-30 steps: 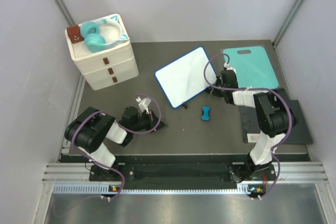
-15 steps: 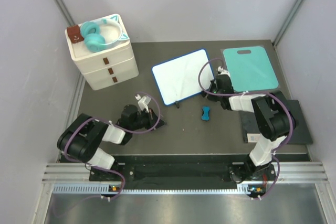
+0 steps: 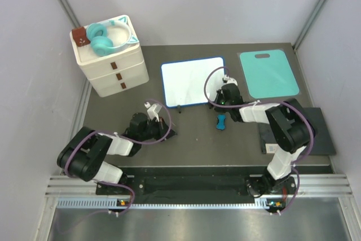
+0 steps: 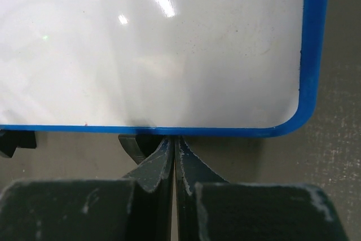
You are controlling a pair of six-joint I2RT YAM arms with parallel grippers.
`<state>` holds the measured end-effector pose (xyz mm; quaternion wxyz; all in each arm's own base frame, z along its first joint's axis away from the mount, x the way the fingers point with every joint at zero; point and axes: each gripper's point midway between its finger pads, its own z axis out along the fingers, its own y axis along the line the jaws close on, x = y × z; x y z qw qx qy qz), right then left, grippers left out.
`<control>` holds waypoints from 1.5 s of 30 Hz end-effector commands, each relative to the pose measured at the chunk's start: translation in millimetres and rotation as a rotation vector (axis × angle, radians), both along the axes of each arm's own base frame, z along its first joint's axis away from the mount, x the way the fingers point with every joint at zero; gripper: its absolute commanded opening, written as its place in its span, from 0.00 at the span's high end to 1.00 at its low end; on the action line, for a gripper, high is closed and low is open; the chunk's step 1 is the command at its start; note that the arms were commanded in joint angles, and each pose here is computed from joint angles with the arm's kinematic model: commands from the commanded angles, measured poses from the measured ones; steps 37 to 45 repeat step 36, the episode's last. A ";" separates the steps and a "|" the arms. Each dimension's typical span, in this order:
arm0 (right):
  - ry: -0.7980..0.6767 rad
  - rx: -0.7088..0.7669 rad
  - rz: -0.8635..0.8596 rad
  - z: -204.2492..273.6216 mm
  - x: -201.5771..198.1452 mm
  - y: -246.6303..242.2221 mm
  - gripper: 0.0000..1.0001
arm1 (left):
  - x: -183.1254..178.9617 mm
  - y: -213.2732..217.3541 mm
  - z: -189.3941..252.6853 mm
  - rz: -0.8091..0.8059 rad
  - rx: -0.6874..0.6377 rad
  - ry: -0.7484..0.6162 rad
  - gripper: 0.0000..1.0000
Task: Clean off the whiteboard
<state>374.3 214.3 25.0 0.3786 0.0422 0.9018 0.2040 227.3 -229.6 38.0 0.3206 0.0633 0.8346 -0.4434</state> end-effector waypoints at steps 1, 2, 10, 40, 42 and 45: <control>-0.028 0.055 0.017 9.6 -7.0 12.1 1.00 | 10.7 -2.9 19.3 0.001 -0.005 -0.076 1.00; -0.028 0.055 0.027 10.4 -9.8 14.5 1.00 | 12.0 -2.5 20.4 0.006 -0.003 -0.080 1.00; -0.091 0.040 0.005 44.3 -22.5 -0.7 1.00 | 20.3 -2.9 54.8 0.029 -0.017 -0.128 0.94; -0.228 -0.258 -0.285 145.4 -90.0 -128.8 0.01 | 75.1 67.2 98.6 0.278 0.168 -0.086 0.01; -0.228 -0.258 -0.285 145.4 -90.0 -128.8 0.01 | 75.1 67.2 98.6 0.278 0.168 -0.086 0.01; -0.228 -0.258 -0.285 145.4 -90.0 -128.8 0.01 | 75.1 67.2 98.6 0.278 0.168 -0.086 0.01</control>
